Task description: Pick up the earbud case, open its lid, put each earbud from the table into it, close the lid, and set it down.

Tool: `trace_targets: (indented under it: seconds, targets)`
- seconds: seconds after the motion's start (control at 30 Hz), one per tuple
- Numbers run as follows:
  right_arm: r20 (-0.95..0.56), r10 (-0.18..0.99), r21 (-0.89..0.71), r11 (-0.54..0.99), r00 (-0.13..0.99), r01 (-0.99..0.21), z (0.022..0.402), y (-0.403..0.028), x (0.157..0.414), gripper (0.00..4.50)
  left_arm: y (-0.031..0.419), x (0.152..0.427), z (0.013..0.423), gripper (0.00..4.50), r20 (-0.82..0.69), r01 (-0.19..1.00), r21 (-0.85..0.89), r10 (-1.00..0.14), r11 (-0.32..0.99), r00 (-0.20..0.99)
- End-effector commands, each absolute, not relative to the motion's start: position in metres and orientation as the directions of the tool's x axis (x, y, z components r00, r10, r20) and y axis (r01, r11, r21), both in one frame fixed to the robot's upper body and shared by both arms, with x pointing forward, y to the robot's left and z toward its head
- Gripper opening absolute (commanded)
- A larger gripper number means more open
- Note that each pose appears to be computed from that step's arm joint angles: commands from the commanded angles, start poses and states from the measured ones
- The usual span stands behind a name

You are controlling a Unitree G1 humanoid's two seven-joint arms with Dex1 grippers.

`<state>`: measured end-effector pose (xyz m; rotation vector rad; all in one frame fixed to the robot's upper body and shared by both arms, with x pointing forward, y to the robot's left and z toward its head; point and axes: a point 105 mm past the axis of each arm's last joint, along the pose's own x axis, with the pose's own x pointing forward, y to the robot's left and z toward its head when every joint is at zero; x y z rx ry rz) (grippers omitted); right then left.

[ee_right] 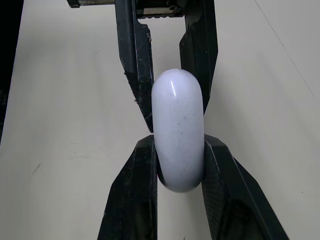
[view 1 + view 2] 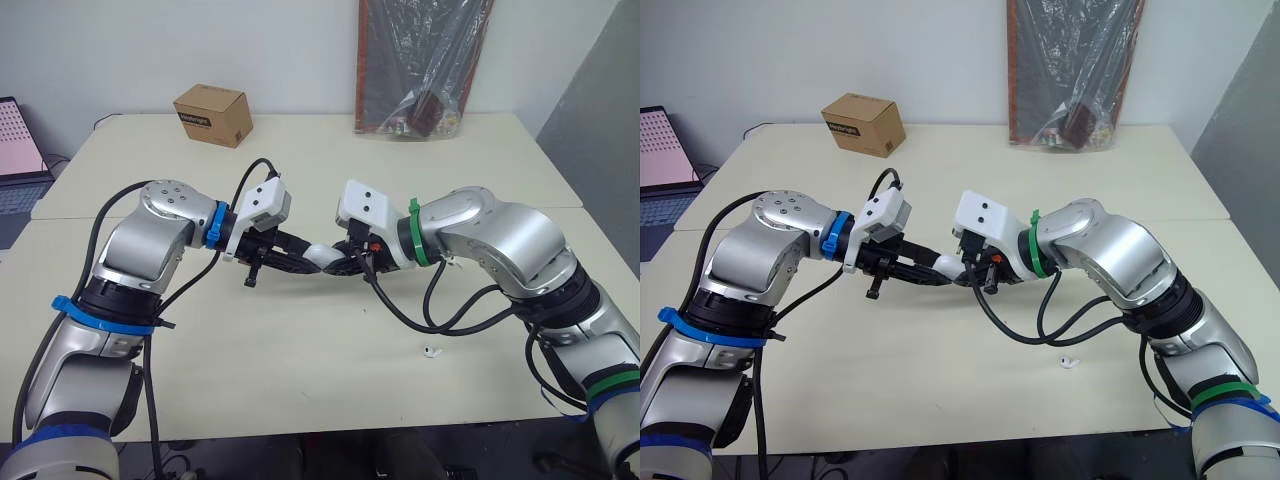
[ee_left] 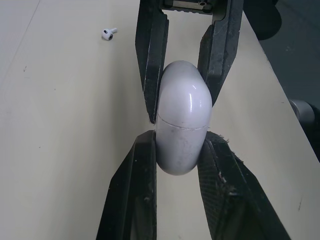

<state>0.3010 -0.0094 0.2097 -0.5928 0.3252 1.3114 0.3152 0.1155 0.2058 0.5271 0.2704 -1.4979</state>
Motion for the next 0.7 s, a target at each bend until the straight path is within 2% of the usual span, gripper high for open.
trace_targets:
  seconds: [0.03, 0.53, 0.67, 0.7]
  targets:
    - [-0.487, 0.839, -0.287, 0.11, 0.243, -0.952, 0.2306, -0.0017, 0.2944, 0.78, 0.1104, 0.3133, 0.2168, 0.76, -0.465, 0.979, 0.202, -0.883, -0.036, 0.064]
    - [-0.483, 0.845, -0.292, 0.092, 0.23, -0.952, 0.23, 0.0009, 0.2924, 0.78, 0.1092, 0.3087, 0.214, 0.76, -0.453, 0.982, 0.187, -0.89, -0.037, 0.053]
    - [-0.486, 0.852, -0.274, 0.065, 0.196, -0.96, 0.2306, 0.0022, 0.2869, 2.1, 0.1086, 0.3083, 0.2134, 0.76, -0.455, 0.981, 0.192, -0.889, -0.031, 0.061]
    - [-0.489, 0.849, -0.282, 0.066, 0.202, -0.957, 0.2304, 0.002, 0.2873, 2.55, 0.1092, 0.3088, 0.2129, 0.76, -0.458, 0.981, 0.19, -0.887, -0.022, 0.068]
